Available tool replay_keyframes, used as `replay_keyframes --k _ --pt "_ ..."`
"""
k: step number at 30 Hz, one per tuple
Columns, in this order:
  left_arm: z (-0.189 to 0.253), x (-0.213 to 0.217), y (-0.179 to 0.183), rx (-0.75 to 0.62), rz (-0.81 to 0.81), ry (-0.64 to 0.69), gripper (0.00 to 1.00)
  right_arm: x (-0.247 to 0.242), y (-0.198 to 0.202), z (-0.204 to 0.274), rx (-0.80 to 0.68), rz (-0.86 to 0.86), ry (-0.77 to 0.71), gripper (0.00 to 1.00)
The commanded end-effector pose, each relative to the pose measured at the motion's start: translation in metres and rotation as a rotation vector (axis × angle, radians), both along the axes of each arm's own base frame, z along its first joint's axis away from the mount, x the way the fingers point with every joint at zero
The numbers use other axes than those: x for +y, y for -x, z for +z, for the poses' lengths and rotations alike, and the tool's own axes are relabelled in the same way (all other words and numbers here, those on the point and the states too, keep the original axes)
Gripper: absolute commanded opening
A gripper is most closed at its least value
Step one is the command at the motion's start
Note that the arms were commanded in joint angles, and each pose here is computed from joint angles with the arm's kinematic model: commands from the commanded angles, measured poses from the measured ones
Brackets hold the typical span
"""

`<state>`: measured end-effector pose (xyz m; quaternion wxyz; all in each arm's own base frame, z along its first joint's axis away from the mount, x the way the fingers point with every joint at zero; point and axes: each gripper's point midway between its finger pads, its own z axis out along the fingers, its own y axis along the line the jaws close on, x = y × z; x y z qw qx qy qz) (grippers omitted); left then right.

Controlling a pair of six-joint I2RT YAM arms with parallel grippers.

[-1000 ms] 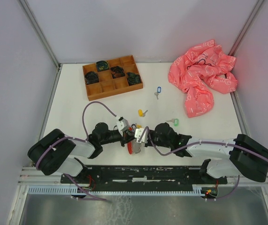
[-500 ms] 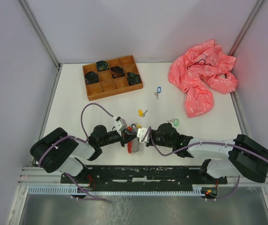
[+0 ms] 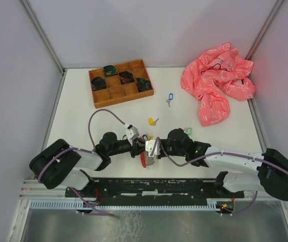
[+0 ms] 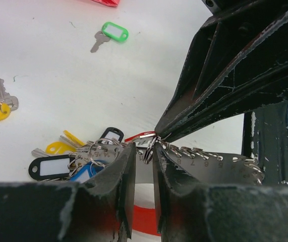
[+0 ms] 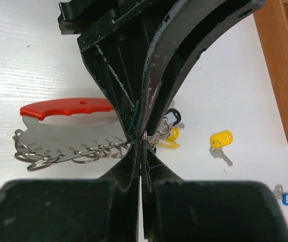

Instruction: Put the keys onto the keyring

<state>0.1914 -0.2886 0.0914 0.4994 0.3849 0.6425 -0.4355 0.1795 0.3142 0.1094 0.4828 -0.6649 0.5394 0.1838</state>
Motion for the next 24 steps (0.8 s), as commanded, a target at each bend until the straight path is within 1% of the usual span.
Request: replay_keyframes --k 1,4,6,7,8,16,24 --pt "0.016 -0.01 -0.004 -0.077 -0.049 0.02 0.26 0.014 0.001 0.019 -0.033 0.054 -0.016 0.01" --pt "0.015 -0.012 -0.003 -0.073 -0.07 0.008 0.23 0.014 0.001 0.018 -0.034 0.053 -0.012 0.01" --pt "0.013 -0.012 -0.002 -0.071 -0.076 0.0 0.15 0.014 0.0 0.019 -0.036 0.051 -0.015 0.01" --pt "0.012 -0.012 -0.002 -0.072 -0.078 -0.004 0.08 0.014 0.0 0.019 -0.039 0.047 -0.014 0.01" --pt "0.011 -0.012 -0.002 -0.073 -0.08 -0.007 0.04 0.012 -0.002 0.018 -0.041 0.035 -0.009 0.01" --pt "0.016 -0.005 -0.002 -0.101 -0.05 -0.008 0.03 -0.021 -0.015 0.008 -0.057 -0.131 0.043 0.01" --pt "0.037 -0.006 -0.002 -0.125 -0.034 0.068 0.03 -0.02 -0.002 -0.011 0.042 -0.119 0.037 0.01"
